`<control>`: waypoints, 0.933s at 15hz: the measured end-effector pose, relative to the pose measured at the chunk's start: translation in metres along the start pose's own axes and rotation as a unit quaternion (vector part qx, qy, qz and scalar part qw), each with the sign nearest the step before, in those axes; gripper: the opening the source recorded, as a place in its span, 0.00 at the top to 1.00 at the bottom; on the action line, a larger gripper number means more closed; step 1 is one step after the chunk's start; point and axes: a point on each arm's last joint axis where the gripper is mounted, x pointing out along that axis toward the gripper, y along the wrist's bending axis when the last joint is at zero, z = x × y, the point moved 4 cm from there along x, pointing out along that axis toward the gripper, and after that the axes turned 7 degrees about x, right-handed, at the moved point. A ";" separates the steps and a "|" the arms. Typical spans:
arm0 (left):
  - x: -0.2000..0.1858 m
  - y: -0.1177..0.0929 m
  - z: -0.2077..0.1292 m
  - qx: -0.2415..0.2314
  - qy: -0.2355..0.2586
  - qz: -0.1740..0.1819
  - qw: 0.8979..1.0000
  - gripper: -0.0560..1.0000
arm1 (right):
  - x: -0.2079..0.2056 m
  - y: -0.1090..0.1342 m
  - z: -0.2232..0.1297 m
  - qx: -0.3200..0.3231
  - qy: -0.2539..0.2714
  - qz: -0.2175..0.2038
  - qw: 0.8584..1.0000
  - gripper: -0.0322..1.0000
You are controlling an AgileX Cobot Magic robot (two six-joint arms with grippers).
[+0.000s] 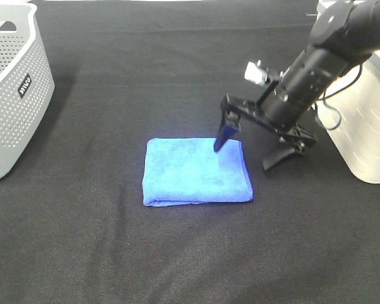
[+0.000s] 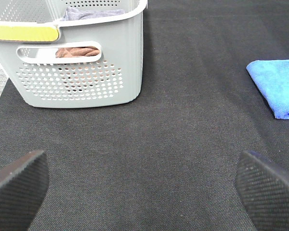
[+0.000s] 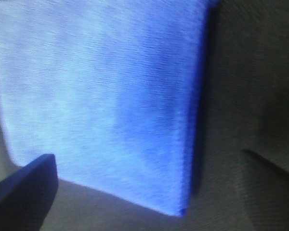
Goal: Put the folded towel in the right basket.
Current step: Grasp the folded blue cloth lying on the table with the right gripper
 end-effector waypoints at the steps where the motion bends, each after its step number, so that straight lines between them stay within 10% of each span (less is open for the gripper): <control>1: 0.000 0.000 0.000 0.000 0.000 0.000 1.000 0.02 | 0.000 0.000 0.000 0.000 0.000 0.000 1.000 0.03; 9: 0.000 0.000 0.000 0.000 0.000 0.000 1.000 0.02 | 0.034 -0.007 0.009 0.029 0.002 0.011 1.000 0.04; 14: 0.000 0.000 0.000 0.000 0.000 0.000 1.000 0.02 | 0.073 0.052 -0.009 0.020 -0.013 0.060 0.998 0.12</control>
